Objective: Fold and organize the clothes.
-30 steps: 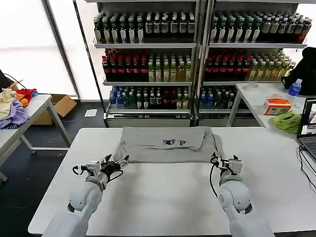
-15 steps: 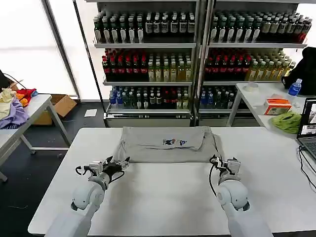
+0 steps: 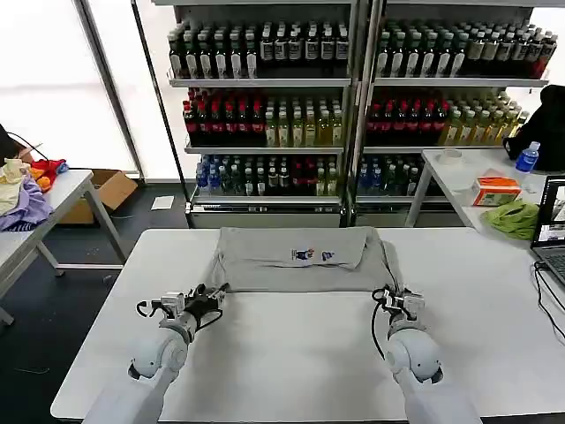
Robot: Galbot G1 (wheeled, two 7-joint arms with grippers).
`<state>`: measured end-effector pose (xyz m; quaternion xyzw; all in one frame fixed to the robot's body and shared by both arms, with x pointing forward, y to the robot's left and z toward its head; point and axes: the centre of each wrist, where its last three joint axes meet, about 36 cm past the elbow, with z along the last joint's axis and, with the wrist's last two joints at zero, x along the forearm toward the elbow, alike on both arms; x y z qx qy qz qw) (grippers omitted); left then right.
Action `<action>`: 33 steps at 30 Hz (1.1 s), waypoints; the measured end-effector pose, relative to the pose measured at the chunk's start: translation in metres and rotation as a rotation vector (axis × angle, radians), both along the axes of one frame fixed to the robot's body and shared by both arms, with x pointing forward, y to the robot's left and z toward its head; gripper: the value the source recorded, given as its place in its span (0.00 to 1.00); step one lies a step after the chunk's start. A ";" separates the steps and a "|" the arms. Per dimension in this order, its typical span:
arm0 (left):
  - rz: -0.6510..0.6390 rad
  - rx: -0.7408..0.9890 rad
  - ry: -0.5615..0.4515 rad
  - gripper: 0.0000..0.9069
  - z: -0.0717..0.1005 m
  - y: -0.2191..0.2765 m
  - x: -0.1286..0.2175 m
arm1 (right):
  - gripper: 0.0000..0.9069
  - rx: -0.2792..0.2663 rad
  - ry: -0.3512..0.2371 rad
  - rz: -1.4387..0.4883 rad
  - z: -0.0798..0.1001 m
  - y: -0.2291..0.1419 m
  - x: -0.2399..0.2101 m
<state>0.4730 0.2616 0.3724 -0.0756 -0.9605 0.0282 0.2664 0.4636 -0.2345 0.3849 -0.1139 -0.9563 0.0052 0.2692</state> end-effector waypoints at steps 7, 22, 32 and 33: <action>-0.004 -0.009 0.016 0.00 -0.006 0.000 -0.005 | 0.00 0.009 0.008 0.000 -0.003 0.001 -0.003; -0.003 -0.010 -0.002 0.00 -0.006 0.004 -0.022 | 0.00 0.028 -0.030 0.018 0.014 0.006 -0.034; -0.014 0.013 -0.047 0.00 0.013 0.009 -0.054 | 0.00 0.035 -0.109 0.021 0.049 0.013 -0.079; -0.017 0.012 -0.054 0.00 0.016 0.009 -0.059 | 0.00 0.036 -0.113 0.021 0.051 0.014 -0.084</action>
